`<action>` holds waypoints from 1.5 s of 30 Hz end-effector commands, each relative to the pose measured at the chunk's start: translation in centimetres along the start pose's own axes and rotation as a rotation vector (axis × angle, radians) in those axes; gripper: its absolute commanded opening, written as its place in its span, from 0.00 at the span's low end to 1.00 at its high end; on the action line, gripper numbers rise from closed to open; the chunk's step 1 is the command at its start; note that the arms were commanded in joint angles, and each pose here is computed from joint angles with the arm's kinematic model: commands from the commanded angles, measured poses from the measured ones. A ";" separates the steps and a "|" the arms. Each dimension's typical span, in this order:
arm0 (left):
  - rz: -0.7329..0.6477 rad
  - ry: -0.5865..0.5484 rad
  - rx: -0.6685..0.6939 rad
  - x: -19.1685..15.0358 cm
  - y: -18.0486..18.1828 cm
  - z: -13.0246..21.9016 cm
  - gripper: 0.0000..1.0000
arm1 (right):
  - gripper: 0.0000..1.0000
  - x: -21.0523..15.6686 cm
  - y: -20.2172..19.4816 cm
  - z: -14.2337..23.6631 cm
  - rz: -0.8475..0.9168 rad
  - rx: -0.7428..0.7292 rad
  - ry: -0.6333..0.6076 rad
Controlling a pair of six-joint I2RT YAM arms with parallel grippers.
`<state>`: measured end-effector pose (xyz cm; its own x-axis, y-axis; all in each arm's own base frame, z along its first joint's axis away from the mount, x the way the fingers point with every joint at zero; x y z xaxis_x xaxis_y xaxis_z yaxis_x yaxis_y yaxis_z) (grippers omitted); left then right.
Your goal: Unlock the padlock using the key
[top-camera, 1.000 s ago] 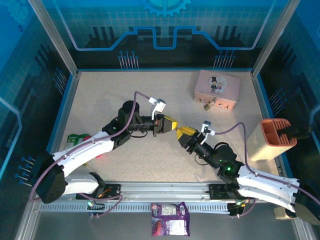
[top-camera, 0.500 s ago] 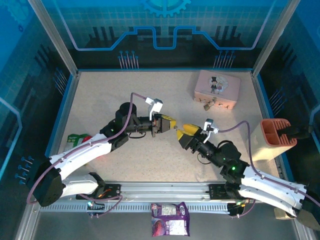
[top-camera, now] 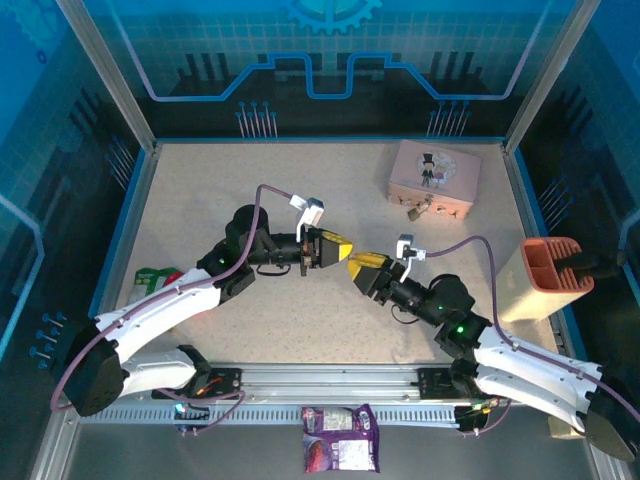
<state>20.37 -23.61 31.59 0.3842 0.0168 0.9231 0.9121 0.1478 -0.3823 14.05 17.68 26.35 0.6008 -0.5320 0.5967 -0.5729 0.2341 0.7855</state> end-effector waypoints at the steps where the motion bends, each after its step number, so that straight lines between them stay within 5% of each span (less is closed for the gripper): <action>1: -0.019 -0.021 -0.044 0.4 -0.8 0.4 0.00 | 0.36 1.1 1.6 -0.1 0.013 0.089 -0.038; 28: -0.005 0.003 -0.023 -0.1 0.2 -0.3 0.01 | 0.00 1.5 1.8 0.1 0.024 0.025 -0.027; 37: 0.000 0.056 0.427 0.7 4.0 0.3 0.56 | 0.00 3.5 0.6 3.8 0.112 -0.559 -0.005; 45: 0.098 0.189 0.720 1.4 10.6 -3.3 0.63 | 0.00 6.1 3.1 8.8 0.173 -0.815 0.006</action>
<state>29.06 -25.25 30.87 0.4633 -0.0512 0.8847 0.6838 0.6557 -0.3202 12.31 10.66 32.03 0.5275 -0.5070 0.6817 -0.2066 0.7017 0.6818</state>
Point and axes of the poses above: each hand's point on the last joint's axis, 136 mm out from that joint toward the fingers, its own z axis back along the fingers, its own y axis along the line the jaws close on, x = y × z, the point moved 9 cm from there along z, back along the fingers, and after that the axes turned 12 degrees about -z, right-handed, at the moved point
